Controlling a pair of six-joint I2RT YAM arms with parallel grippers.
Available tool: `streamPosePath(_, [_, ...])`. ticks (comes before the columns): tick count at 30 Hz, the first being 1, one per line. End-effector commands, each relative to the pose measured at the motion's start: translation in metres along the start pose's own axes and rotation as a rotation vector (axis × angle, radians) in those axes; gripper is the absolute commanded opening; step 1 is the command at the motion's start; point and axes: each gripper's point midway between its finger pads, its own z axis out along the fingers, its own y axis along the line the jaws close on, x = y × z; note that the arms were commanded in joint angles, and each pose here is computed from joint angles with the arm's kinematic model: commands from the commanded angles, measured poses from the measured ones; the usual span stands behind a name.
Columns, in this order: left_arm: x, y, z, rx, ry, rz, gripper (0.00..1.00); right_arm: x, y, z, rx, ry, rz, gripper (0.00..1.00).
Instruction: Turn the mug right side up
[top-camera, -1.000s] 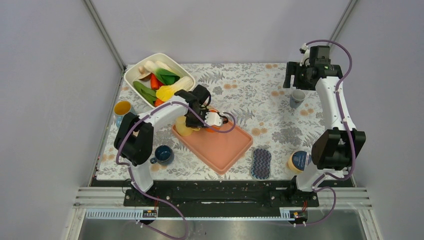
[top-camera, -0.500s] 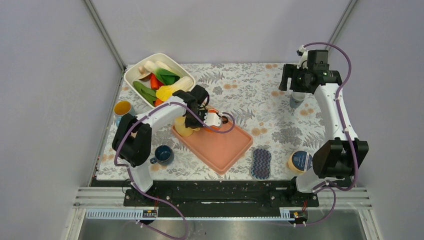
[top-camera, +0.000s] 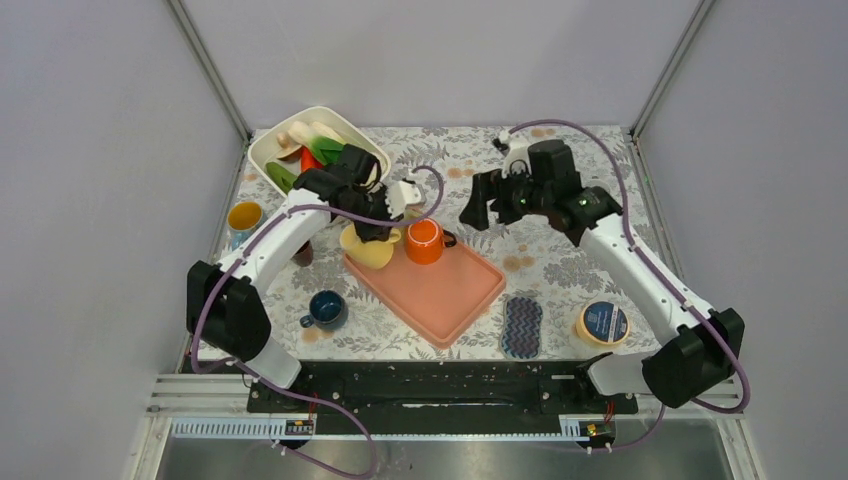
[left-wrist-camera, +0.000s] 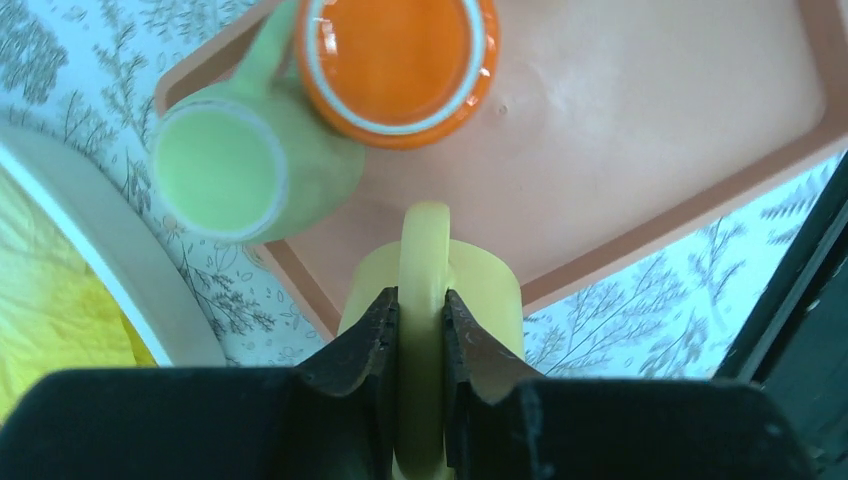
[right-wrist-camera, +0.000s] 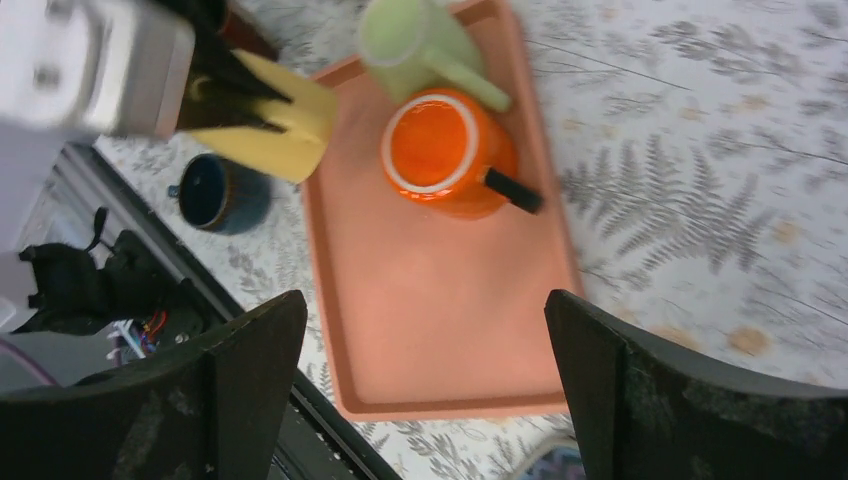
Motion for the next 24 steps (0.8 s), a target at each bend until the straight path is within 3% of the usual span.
streamPosePath(1, [-0.059,0.031,-0.043,-0.152,-0.255,-0.25,0.0,-0.009,0.075,0.007,-0.292,-0.167,-0.028,0.99])
streamPosePath(7, [-0.107,0.034,-0.086,-0.147,-0.451,-0.436,0.0,-0.007,0.126,0.017,-0.494,-0.294,0.069,0.99])
streamPosePath(12, [-0.141,0.005,-0.107,0.034,-0.575,-0.482,0.0,-0.004,0.155,0.027,-0.612,-0.315,0.114,0.99])
streamPosePath(20, [-0.169,-0.028,-0.13,0.234,-0.699,-0.512,0.0,-0.017,0.172,0.027,-0.698,-0.324,0.141,0.89])
streamPosePath(21, [-0.171,-0.031,-0.132,0.258,-0.715,-0.511,0.0,-0.02,0.176,0.023,-0.721,-0.332,0.144,0.83])
streamPosePath(22, [-0.173,-0.032,-0.132,0.272,-0.72,-0.516,0.0,-0.022,0.18,0.018,-0.747,-0.341,0.138,0.71])
streamPosePath(24, [-0.174,-0.032,-0.13,0.286,-0.726,-0.525,0.0,-0.026,0.184,0.011,-0.776,-0.368,0.126,0.37])
